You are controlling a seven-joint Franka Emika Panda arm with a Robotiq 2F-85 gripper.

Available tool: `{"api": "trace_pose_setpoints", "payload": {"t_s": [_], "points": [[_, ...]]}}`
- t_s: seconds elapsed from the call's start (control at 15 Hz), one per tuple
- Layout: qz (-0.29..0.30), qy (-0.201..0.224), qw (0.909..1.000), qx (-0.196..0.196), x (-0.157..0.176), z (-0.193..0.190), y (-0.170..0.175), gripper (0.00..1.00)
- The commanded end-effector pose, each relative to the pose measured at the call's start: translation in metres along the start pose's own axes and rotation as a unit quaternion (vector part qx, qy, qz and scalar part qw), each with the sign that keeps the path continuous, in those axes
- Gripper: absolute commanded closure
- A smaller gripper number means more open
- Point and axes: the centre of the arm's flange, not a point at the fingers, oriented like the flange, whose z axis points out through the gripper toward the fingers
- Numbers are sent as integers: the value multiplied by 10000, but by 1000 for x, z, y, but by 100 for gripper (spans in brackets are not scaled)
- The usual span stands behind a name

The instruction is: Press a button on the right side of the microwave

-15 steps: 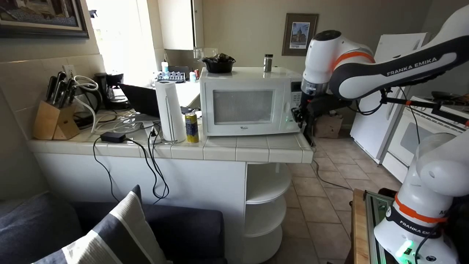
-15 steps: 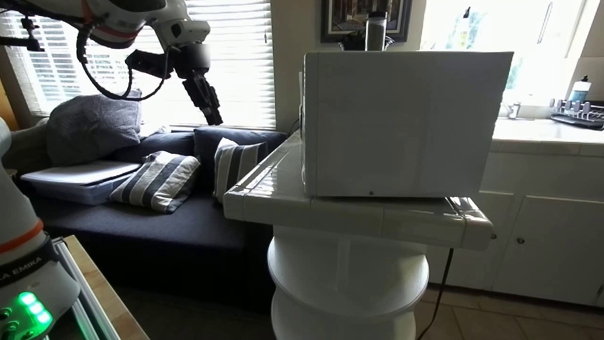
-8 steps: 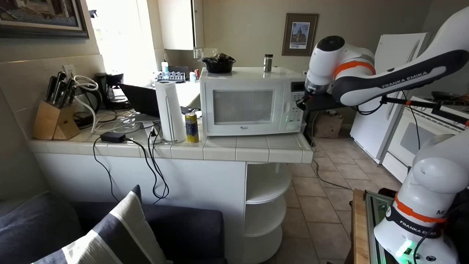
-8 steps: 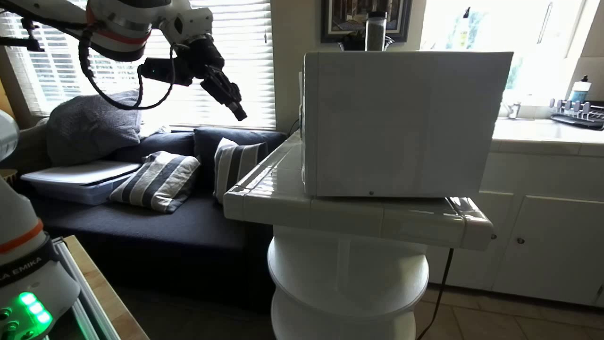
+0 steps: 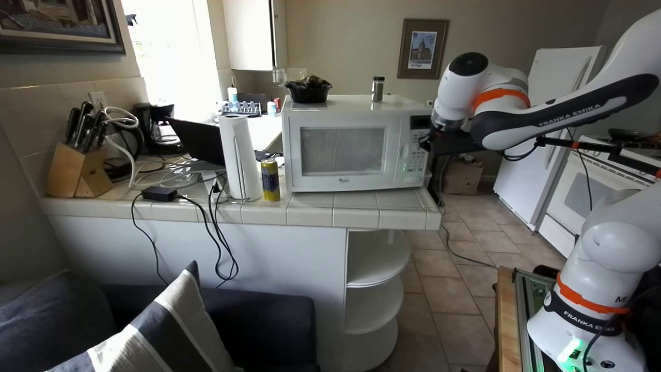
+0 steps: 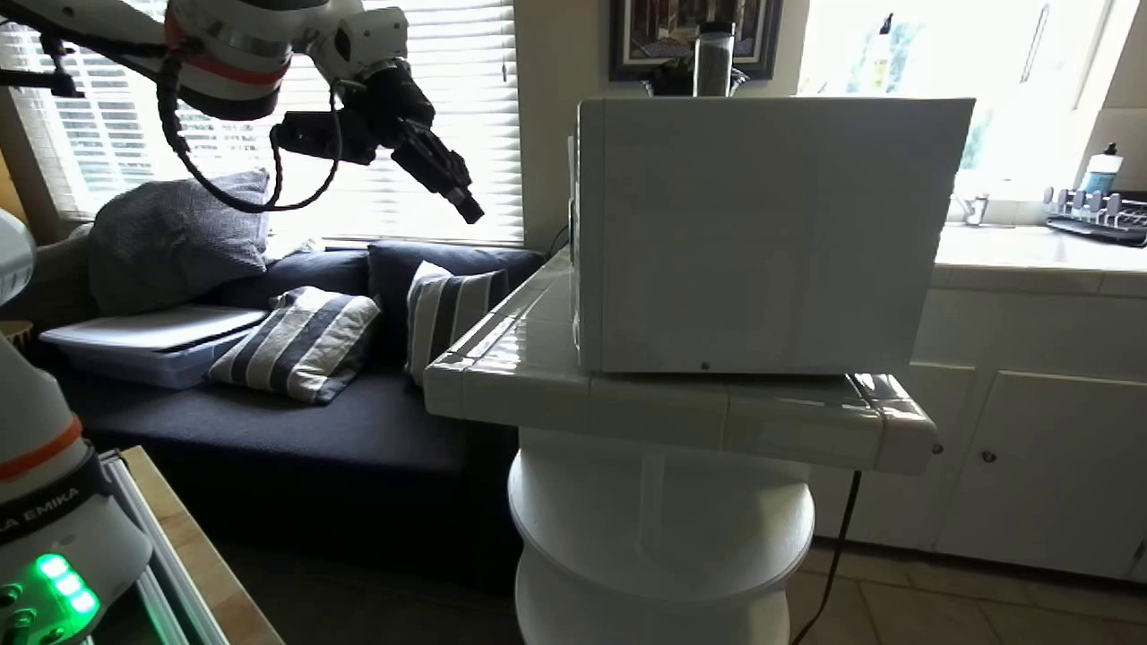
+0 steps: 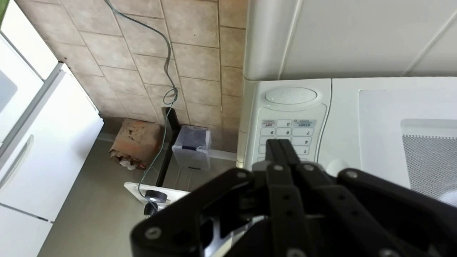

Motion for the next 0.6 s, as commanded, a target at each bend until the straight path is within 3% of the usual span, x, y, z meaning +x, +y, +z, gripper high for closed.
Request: {"api": "trace_pose_setpoints", "payload": {"t_s": [0.0, 0.2, 0.53], "points": [[-1, 0, 10000, 1, 0, 0, 0, 99], [17, -29, 10000, -4, 5, 3, 0, 100], [29, -99, 9994, 337, 39, 28, 12, 100]]}}
